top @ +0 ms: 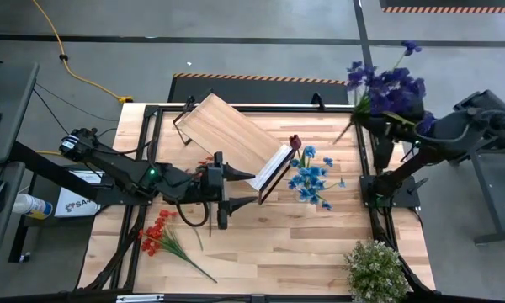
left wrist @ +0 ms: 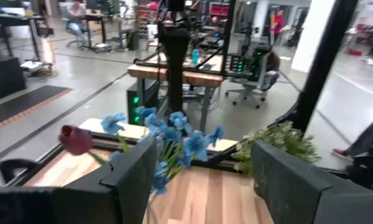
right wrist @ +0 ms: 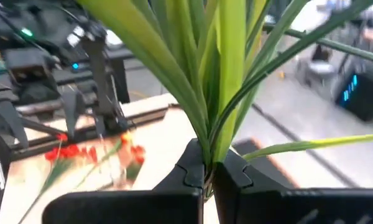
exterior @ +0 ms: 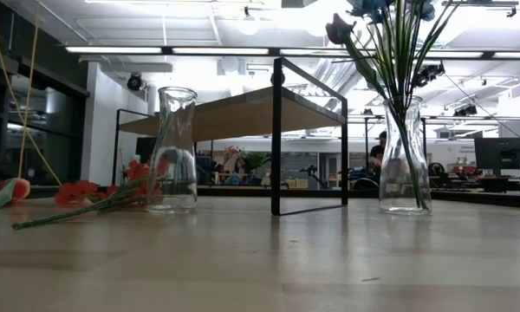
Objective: Pick and place flowers into a vace then onto a shelf
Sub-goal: Put the violet flowers into the right transparent flower vase
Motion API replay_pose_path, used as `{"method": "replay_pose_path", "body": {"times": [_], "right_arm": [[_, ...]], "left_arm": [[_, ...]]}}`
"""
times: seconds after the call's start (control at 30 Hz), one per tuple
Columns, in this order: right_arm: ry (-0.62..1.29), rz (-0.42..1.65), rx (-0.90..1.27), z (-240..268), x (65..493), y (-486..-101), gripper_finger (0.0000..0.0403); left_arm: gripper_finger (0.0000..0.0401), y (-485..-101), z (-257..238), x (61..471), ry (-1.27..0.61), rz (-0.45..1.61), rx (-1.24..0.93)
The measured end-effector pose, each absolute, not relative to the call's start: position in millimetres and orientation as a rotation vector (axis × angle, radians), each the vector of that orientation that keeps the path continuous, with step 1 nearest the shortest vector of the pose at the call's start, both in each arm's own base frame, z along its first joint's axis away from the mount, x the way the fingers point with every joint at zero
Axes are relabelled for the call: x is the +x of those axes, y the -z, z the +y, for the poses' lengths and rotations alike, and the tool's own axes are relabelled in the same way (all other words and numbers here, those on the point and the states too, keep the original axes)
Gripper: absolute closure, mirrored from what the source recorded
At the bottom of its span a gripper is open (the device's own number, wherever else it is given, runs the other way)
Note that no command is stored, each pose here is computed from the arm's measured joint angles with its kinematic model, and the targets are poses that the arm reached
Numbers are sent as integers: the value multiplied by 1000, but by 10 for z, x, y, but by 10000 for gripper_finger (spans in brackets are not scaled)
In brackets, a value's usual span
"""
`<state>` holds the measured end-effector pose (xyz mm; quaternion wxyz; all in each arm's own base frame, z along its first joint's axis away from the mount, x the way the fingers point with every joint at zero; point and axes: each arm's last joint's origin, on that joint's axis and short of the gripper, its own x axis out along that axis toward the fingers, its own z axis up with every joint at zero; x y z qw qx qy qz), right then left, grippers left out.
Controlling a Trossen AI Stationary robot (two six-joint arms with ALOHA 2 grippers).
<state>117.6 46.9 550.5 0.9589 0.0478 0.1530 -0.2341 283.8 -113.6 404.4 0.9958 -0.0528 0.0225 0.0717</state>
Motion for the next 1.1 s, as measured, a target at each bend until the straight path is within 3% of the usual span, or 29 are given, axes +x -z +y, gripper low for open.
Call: {"method": "replay_pose_path", "body": {"times": [0.33, 0.67, 1.1], "right_arm": [[474, 315, 231, 372, 969, -5346, 403], [537, 438, 273, 425, 1034, -4794, 402], [591, 380, 402, 372, 966, -4144, 402]], "left_arm": [[119, -4002, -1125, 2833, -180, 82, -81], [117, -4000, -1125, 2833, -180, 84, -81], [117, -4000, -1124, 2833, -181, 84, -85]]}}
